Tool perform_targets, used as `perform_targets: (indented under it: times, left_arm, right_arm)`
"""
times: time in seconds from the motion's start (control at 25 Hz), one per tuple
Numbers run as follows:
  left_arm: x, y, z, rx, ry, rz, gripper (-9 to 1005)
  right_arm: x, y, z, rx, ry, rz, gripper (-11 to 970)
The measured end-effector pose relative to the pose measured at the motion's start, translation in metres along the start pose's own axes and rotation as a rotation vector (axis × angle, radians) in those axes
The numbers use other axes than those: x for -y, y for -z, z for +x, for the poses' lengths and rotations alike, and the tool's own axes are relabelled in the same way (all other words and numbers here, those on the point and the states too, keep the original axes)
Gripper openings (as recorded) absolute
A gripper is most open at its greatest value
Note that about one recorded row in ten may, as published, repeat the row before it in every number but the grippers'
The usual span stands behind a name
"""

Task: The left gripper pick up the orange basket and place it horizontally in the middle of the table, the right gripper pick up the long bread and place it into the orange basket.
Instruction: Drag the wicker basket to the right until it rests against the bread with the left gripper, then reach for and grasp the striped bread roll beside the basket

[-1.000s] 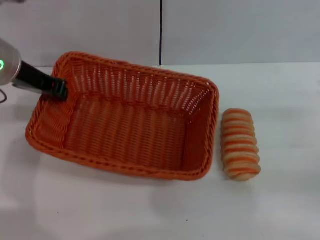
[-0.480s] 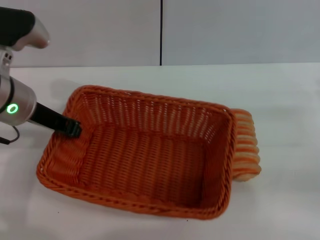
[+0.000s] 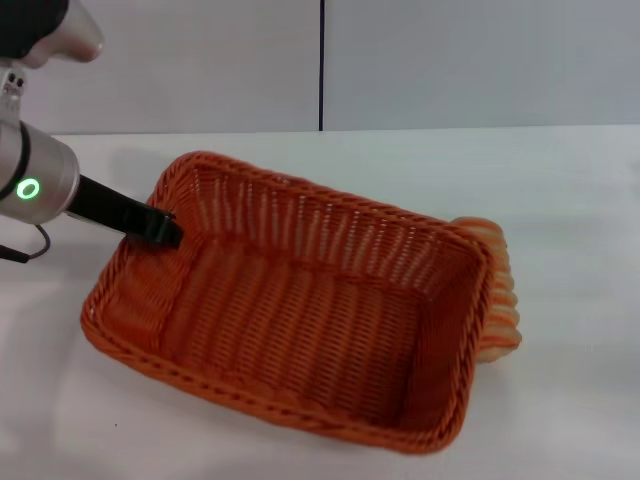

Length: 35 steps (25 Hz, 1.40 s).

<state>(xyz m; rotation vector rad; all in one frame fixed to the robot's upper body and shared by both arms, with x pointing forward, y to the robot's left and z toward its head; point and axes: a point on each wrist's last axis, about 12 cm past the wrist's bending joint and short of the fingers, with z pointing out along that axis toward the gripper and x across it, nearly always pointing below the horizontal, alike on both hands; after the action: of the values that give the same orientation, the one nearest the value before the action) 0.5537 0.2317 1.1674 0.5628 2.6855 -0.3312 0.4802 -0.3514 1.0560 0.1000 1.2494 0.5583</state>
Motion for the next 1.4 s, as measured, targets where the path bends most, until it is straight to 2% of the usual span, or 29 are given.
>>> perform_targets:
  times: [0.08, 0.28, 0.36, 0.4, 0.6, 0.64, 0.8, 0.84, 0.88, 0.92, 0.96, 1.08, 1.16, 1.24, 1.32, 1.4]
  left_arm:
    - [-0.005, 0.002, -0.002, 0.009, 0.027, 0.002, 138]
    - [-0.008, 0.003, -0.002, 0.015, 0.041, 0.0, 296]
    - [-0.012, 0.005, -0.002, 0.022, 0.054, -0.003, 364]
    - [-0.019, 0.008, -0.001, 0.025, 0.063, -0.026, 399]
    - [-0.023, 0.01, -0.001, 0.026, 0.061, -0.045, 558]
    - [-0.042, 0.026, -0.002, 0.109, 0.071, -0.059, 583]
    - [-0.047, 0.032, -0.002, 0.157, 0.068, -0.048, 687]
    - [-0.054, 0.038, -0.001, 0.222, 0.064, -0.036, 712]
    - [-0.054, 0.038, -0.001, 0.222, 0.064, -0.036, 738]
    - [-0.065, 0.047, 0.003, 0.367, 0.029, -0.006, 764]
    - [-0.068, 0.049, 0.005, 0.418, -0.005, 0.0, 765]
    - [-0.068, 0.049, 0.005, 0.418, -0.005, 0.0, 767]
    - [-0.074, 0.051, 0.018, 0.643, -0.122, 0.008, 768]
    - [-0.074, 0.051, 0.018, 0.643, -0.122, 0.008, 767]
    - [-0.08, 0.043, 0.036, 0.808, -0.161, 0.049, 767]
    - [-0.084, 0.033, 0.049, 0.903, -0.18, 0.085, 767]
  right_arm:
    - [0.0, 0.0, 0.0, 0.0, -0.001, 0.0, 717]
    - [0.0, 0.0, 0.0, 0.0, -0.002, -0.001, 717]
    - [0.0, -0.001, 0.0, 0.0, 0.001, -0.001, 717]
    - [0.0, -0.001, -0.001, 0.0, 0.005, -0.002, 717]
    - [0.006, 0.002, -0.009, 0.0, 0.032, -0.005, 717]
    - [0.009, 0.004, -0.012, -0.008, 0.038, -0.011, 717]
    - [0.019, 0.01, -0.03, -0.072, 0.084, -0.054, 717]
    - [0.022, 0.011, -0.036, -0.095, 0.084, -0.064, 717]
    - [0.024, 0.013, -0.043, -0.123, 0.085, -0.076, 717]
    - [0.026, 0.014, -0.048, -0.151, 0.077, -0.085, 718]
    - [0.028, 0.014, -0.056, -0.194, 0.069, -0.1, 718]
    - [0.031, 0.013, -0.076, -0.346, 0.049, -0.122, 718]
    - [0.033, 0.011, -0.092, -0.471, 0.047, -0.113, 718]
    - [0.032, 0.009, -0.105, -0.576, 0.052, -0.101, 718]
    - [0.029, 0.005, -0.119, -0.675, 0.058, -0.091, 717]
    - [0.024, -0.001, -0.133, -0.778, 0.075, -0.07, 717]
